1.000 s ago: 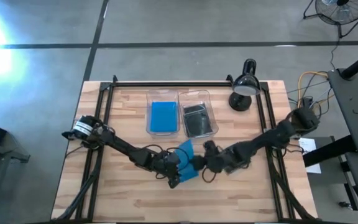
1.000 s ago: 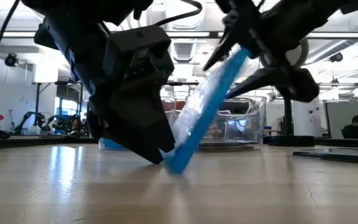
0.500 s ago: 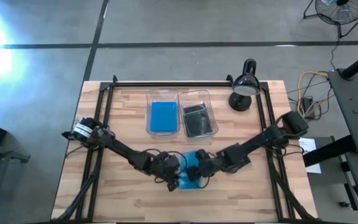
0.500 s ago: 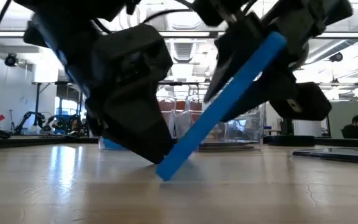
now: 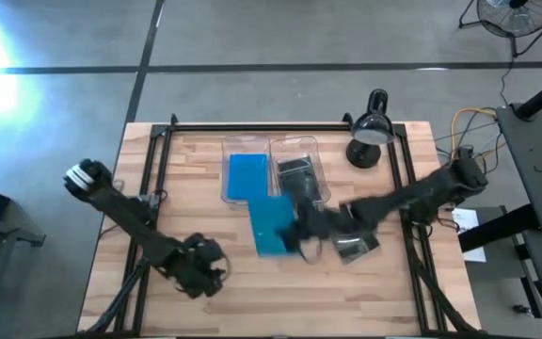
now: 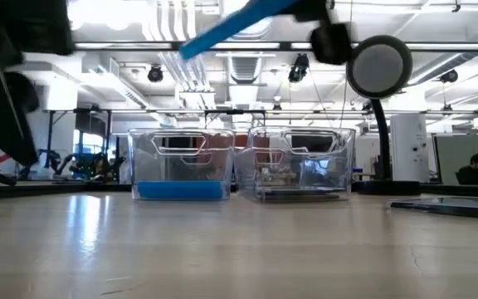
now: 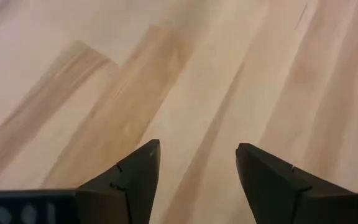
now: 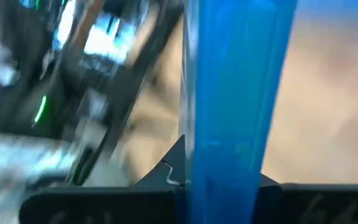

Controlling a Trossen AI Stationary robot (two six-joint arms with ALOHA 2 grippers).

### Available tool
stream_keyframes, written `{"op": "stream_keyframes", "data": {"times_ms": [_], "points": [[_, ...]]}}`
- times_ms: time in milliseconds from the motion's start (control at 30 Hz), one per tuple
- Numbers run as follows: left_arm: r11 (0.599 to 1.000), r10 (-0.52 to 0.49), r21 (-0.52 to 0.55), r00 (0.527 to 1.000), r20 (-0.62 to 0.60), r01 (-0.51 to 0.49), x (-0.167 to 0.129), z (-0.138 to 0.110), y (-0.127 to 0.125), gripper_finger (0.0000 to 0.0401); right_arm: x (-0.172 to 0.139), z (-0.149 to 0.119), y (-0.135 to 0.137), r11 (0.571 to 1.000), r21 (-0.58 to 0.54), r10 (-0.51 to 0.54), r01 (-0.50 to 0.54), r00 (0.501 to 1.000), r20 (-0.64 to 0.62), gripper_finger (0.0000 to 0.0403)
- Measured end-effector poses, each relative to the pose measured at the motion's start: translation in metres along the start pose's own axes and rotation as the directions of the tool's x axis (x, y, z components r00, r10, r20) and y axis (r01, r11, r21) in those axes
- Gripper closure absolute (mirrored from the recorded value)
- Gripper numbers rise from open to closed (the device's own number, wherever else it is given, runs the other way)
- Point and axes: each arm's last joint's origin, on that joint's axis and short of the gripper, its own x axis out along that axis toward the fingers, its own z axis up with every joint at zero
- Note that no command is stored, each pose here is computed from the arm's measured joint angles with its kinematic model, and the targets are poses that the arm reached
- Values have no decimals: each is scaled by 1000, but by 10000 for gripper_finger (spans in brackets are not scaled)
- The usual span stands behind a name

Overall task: Pick & place jewel cases by type
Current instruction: Put the blue CD case into the left transparent bin

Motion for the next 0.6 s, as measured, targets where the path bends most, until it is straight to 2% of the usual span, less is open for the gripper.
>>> {"op": "stream_keyframes", "data": {"times_ms": [67, 133, 200, 300, 433, 533, 600], "points": [[991, -30, -128, 997, 72, 39, -13, -3, 9, 208, 12, 37, -1, 1000, -24, -7, 9, 998, 66, 386], [975, -31, -213, 991, 131, 59, -21, -4, 20, 208, 29, 72, -10, 999, -36, -13, 15, 998, 65, 377], [960, -41, -267, 985, 166, 85, -26, -4, 30, 208, 48, 107, -23, 999, -32, -15, 17, 999, 49, 363], [944, -67, -304, 974, 215, 132, -35, -1, 40, 208, 77, 145, -47, 999, -5, -50, 50, 999, 3, 333], [940, -80, -299, 960, 269, 162, -45, 3, 47, 208, 112, 172, -72, 996, 52, -68, 73, 994, -88, 283], [946, -94, -270, 947, 307, 181, -52, 7, 49, 208, 133, 176, -77, 995, 76, -46, 60, 984, -169, 244], [950, -91, -254, 941, 325, 180, -54, 8, 50, 208, 136, 174, -72, 998, 36, -50, 59, 974, -222, 220]]}}
